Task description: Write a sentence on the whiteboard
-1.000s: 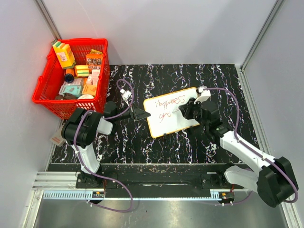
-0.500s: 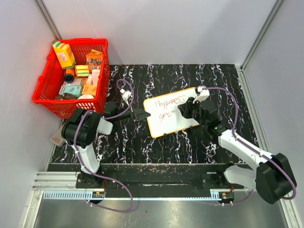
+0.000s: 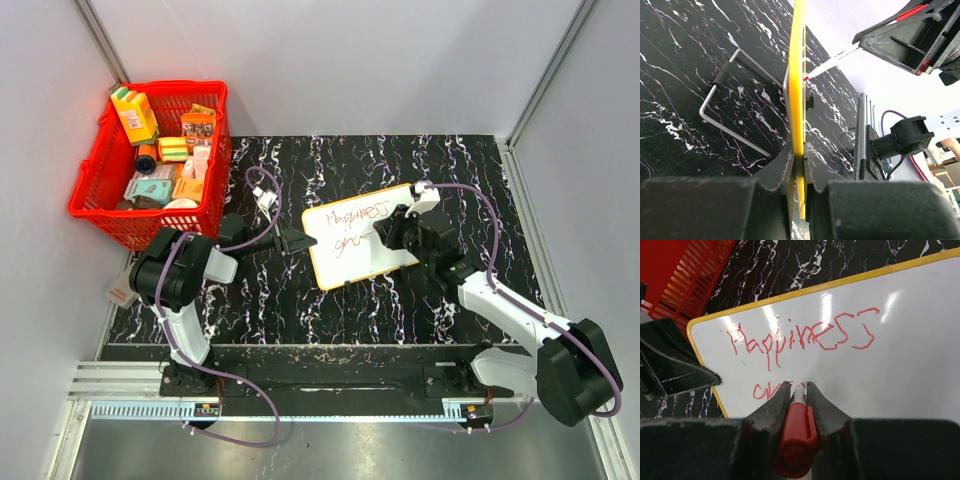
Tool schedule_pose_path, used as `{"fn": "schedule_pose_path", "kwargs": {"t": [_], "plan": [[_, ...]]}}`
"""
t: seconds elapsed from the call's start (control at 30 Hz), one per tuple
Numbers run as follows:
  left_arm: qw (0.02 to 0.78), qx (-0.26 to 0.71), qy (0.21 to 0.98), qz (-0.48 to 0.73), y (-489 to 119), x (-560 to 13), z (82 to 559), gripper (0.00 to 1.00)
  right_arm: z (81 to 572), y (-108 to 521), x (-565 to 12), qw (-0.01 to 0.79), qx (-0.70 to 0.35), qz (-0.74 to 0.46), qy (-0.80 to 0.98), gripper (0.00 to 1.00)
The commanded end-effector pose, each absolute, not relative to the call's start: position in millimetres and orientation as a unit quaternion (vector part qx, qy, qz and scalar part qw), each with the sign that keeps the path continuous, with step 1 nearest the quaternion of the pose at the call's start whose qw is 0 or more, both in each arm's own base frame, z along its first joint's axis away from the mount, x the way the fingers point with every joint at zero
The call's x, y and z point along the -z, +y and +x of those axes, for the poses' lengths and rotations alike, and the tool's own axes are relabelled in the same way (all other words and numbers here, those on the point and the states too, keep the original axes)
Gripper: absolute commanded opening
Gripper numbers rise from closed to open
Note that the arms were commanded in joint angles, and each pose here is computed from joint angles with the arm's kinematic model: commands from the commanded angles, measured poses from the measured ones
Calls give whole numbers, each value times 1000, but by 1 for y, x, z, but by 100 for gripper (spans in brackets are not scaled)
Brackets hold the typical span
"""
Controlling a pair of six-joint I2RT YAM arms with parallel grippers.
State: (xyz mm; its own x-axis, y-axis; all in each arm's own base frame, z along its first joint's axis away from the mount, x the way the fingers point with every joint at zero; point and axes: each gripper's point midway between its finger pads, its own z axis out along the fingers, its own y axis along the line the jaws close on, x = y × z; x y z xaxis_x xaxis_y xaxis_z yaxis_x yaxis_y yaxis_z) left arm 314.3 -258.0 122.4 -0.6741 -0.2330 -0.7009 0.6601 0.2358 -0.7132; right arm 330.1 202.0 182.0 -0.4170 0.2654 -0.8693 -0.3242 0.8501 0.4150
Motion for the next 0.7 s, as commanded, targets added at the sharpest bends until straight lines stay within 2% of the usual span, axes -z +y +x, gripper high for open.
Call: {"fn": "schedule_pose_path", "kwargs": {"t": [0.0,0.67], "plan": [[427,597,646,208,-262,-151,314,0,333,201,-197,559,-269,-11,784,0],[427,597,646,209,-262,-151,313,0,325,195,-172,532,-251,-14,808,0]]}}
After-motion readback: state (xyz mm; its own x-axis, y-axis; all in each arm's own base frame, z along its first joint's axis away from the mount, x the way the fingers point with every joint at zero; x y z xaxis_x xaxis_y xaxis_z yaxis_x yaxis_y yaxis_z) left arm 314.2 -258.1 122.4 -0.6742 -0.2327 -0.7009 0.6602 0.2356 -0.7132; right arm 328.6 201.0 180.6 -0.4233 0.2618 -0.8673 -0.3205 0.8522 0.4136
